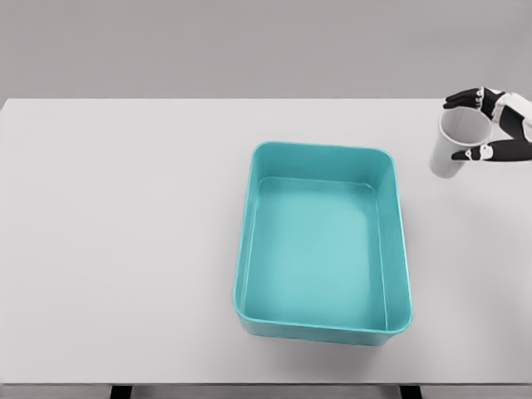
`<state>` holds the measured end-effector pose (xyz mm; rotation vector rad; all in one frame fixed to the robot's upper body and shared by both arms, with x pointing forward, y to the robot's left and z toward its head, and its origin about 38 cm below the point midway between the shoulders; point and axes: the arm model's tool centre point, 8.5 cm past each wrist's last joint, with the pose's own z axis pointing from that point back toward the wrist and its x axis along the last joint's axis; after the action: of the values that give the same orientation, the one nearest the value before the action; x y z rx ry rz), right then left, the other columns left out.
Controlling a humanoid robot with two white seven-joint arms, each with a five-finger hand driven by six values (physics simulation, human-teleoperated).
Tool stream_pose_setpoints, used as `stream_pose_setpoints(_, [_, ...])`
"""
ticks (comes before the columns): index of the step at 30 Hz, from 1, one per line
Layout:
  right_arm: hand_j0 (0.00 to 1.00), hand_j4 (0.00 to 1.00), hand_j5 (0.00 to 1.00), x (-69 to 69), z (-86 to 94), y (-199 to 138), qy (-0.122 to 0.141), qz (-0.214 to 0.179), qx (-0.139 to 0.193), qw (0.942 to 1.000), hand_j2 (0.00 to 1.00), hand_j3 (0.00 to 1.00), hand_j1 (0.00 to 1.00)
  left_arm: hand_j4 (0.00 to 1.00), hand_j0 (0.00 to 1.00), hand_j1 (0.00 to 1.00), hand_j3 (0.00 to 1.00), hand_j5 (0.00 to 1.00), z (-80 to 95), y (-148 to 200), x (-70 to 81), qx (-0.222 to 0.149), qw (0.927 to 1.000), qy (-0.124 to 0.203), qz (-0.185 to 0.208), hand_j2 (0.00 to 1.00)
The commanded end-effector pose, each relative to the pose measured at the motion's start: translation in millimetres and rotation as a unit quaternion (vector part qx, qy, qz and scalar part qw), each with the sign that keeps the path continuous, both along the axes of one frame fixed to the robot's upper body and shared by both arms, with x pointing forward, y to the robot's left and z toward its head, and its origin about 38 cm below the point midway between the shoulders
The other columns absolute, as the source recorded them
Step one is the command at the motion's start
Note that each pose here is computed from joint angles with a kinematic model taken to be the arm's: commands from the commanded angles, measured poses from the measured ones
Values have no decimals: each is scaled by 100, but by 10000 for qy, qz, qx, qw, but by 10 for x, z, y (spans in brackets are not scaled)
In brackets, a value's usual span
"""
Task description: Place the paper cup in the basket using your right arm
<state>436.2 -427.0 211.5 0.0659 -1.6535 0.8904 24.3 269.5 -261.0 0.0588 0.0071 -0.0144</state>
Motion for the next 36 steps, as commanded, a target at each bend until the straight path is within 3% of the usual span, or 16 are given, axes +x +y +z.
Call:
stream_pose_setpoints(1, [72,72,72,-3,71,54,-57,78,24,10000,72,72,72,100,100,100,100,100,0,0,0,0,10000,0,-2,100])
stream_pose_setpoints(4, [72,72,72,-3,125,132,-66,165,25,9998,72,72,72,100,100,100,100,100,0,0,0,0,10000,0,-2,100])
stream_pose_setpoints(6, [72,72,72,-16,266,179,-194,207,62,9996,72,72,72,100,100,100,100,100,0,0,-10,0,10000,7,-2,100])
stream_pose_setpoints(25, [71,71,71,-160,652,752,-529,926,78,9943,71,71,71,100,100,100,100,100,0,0,-10,0,10000,7,-2,100])
stream_pose_setpoints(36, [71,71,71,-144,581,972,-425,1079,264,9929,71,71,71,100,100,100,100,100,0,0,-10,0,10000,7,-2,100])
